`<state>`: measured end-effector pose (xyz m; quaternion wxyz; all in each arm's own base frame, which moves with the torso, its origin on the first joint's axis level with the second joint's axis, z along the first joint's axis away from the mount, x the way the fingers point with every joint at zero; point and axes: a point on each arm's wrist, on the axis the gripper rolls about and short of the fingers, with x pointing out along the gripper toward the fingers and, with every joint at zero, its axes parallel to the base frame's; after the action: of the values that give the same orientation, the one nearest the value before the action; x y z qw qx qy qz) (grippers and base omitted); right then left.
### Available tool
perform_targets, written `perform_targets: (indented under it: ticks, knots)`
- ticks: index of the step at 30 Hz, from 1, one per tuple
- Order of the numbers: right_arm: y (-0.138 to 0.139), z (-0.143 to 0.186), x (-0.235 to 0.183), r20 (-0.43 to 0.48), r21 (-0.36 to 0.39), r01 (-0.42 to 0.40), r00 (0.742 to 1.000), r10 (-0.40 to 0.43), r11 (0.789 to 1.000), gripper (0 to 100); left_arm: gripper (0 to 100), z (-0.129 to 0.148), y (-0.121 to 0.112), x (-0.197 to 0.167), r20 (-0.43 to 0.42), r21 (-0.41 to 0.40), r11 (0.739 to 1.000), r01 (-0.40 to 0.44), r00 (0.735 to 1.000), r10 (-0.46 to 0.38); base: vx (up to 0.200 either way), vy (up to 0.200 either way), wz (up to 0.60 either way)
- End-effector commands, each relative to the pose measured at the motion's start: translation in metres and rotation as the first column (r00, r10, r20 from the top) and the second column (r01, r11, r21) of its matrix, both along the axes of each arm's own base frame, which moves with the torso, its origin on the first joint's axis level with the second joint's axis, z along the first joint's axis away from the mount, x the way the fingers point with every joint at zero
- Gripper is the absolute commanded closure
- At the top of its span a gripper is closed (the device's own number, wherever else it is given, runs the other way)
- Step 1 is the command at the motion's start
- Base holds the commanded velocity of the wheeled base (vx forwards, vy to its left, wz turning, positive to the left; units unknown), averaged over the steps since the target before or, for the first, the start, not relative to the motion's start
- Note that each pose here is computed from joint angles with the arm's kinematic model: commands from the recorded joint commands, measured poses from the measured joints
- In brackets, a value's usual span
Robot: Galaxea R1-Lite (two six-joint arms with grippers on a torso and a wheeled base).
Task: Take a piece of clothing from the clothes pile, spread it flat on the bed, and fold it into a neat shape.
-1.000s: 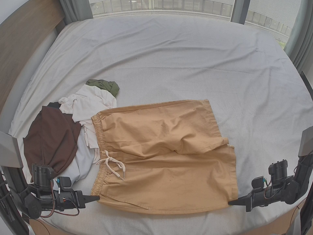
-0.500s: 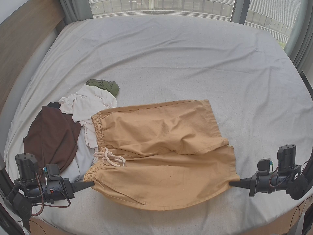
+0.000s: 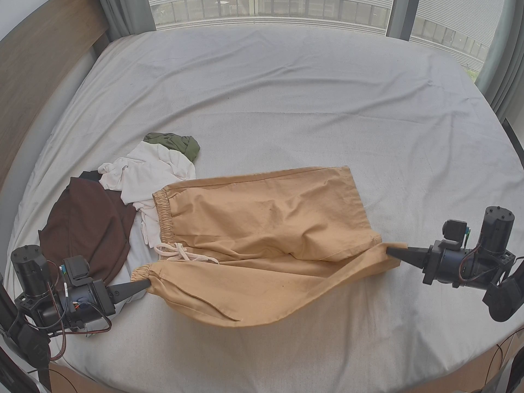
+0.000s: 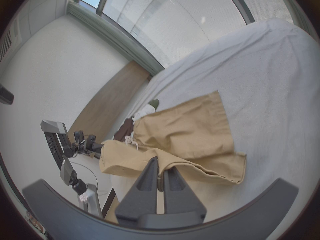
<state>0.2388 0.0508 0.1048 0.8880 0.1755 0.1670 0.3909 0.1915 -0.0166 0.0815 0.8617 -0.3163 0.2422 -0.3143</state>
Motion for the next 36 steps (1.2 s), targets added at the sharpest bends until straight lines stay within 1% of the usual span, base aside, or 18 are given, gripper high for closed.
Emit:
perform_targets:
  ticks: [1, 4, 6, 9, 12, 17, 23, 27, 30, 34, 36]
  knots:
    - [0.003, 0.005, 0.010, 0.030, 0.036, 0.038, 0.999, -0.039, 0.999, 100, 100, -0.002, 0.001, 0.004, 0.000, -0.020, 1.000, -0.017, 1.000, 0.017, 0.000, 0.000, 0.00]
    - [0.003, 0.007, 0.018, 0.067, 0.050, 0.060, 0.996, -0.063, 0.997, 100, 100, 0.002, 0.000, 0.009, 0.021, -0.049, 0.997, -0.052, 0.998, 0.054, 0.000, 0.000, 0.00]
    - [0.003, 0.009, 0.018, 0.082, 0.058, 0.063, 0.994, -0.067, 0.996, 100, 100, 0.008, 0.000, 0.017, 0.059, -0.053, 0.996, -0.070, 0.996, 0.073, 0.000, 0.000, 0.00]
    - [0.004, 0.012, 0.022, 0.084, 0.074, 0.065, 0.994, -0.071, 0.995, 100, 100, 0.016, -0.006, 0.025, 0.110, -0.058, 0.997, -0.044, 0.993, 0.050, 0.000, 0.000, 0.00]
    - [0.005, 0.013, 0.022, 0.076, 0.082, 0.062, 0.995, -0.068, 0.995, 100, 100, 0.023, -0.012, 0.025, 0.143, -0.062, 0.998, -0.019, 0.989, 0.028, 0.000, 0.000, 0.00]
    - [0.007, 0.012, 0.021, 0.077, 0.083, 0.056, 0.995, -0.062, 0.995, 100, 100, 0.022, -0.009, 0.024, 0.142, -0.057, 0.998, -0.030, 0.989, 0.037, 0.000, 0.000, 0.00]
    - [0.007, 0.014, 0.022, 0.084, 0.085, 0.055, 0.995, -0.062, 0.995, 100, 100, 0.028, -0.005, 0.028, 0.175, -0.060, 0.997, -0.044, 0.983, 0.054, 0.000, 0.000, 0.00]
    - [0.008, 0.019, 0.028, 0.105, 0.091, 0.052, 0.993, -0.061, 0.995, 100, 100, 0.032, -0.006, 0.032, 0.197, -0.063, 0.997, -0.042, 0.979, 0.053, 0.000, 0.000, 0.00]
    - [0.009, 0.026, 0.036, 0.118, 0.115, 0.055, 0.991, -0.069, 0.992, 100, 100, 0.036, -0.008, 0.037, 0.222, -0.065, 0.997, -0.037, 0.974, 0.050, 0.000, 0.000, 0.00]
    - [0.009, 0.035, 0.046, 0.129, 0.126, 0.059, 0.989, -0.076, 0.990, 100, 100, 0.038, -0.009, 0.037, 0.226, -0.068, 0.997, -0.032, 0.973, 0.047, 0.000, 0.000, 0.00]
    - [0.009, 0.042, 0.053, 0.141, 0.130, 0.059, 0.987, -0.078, 0.990, 100, 100, 0.038, -0.009, 0.038, 0.225, -0.068, 0.996, -0.050, 0.972, 0.065, 0.000, 0.000, 0.00]
